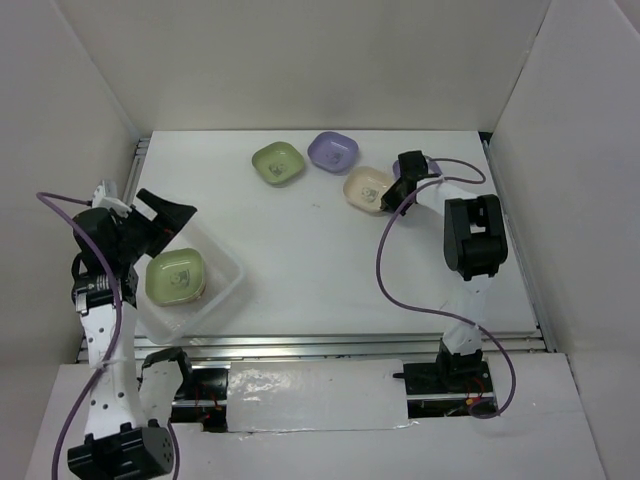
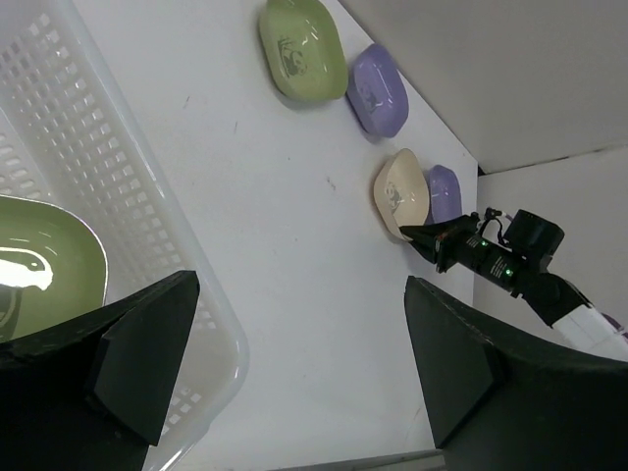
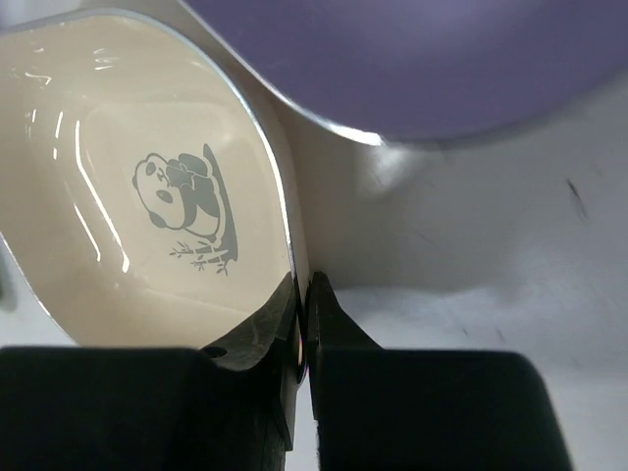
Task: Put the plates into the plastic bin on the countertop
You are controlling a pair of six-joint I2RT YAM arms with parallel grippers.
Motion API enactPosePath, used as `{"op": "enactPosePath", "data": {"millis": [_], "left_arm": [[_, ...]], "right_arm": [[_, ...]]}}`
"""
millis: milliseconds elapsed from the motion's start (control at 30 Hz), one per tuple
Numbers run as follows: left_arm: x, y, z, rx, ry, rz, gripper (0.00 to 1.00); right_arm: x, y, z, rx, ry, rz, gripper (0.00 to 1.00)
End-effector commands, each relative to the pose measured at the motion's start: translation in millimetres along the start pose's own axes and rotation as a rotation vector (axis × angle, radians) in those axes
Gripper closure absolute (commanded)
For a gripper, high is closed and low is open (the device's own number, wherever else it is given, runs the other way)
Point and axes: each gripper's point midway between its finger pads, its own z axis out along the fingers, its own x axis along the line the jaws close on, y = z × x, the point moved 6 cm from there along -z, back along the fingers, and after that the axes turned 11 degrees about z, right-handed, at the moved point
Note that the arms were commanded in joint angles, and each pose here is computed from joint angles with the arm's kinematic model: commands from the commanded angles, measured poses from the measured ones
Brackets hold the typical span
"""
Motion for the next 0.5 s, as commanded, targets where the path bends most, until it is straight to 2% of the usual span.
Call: {"op": "enactPosePath", "data": {"millis": [0,67,133,167,267,300,400,467], "left_arm": [[-12.5,5.6,4.0,0.01,-0.097,0.08,0.01],[-25.6,-1.7,14.8,0.066,-0.164,0.124,0.01],[-35.4,-7.3,26.3,0.105,-0.149,0.168,0.01],[-53.9,-19.7,36.8,0.188,-0.19,0.231,0.01],[-84.8,-47.6,62.0,0.353,-0.155,0.366,0.01],[-89.8,-52.8,68.6,0.372,-0.136,0.395,0.01],[-99.6,-68.9,87.1,0.386,-0.062,0.472,0.01],[-103.6,-83.0,97.8,0.418,-0.027,0.516,0.01]], "right_arm": [[-8.7,-10.3,-31.6,-0.042,-0.039,-0.026,1.0],[-11.9,-33.5,-46.1,-0.093,-0.057,-0.087,1.0],[2.0,-47.4,-80.3,-0.158,-0.019,-0.141,1.0],[8.7,-68.2,-103.0,-0.199,-0.013,-0.207,1.0],[14.3,-103.2,-139.1,-0.233,-0.018,-0.302,1.0],[23.3,-127.0,-159.9,-0.226,0.033,-0.354,1.0],[26.9,-151.5,-196.0,-0.236,0.091,-0.38,1.0],[30.9,-176.5,-219.0,-0.181,0.185,-0.41,1.0]]}}
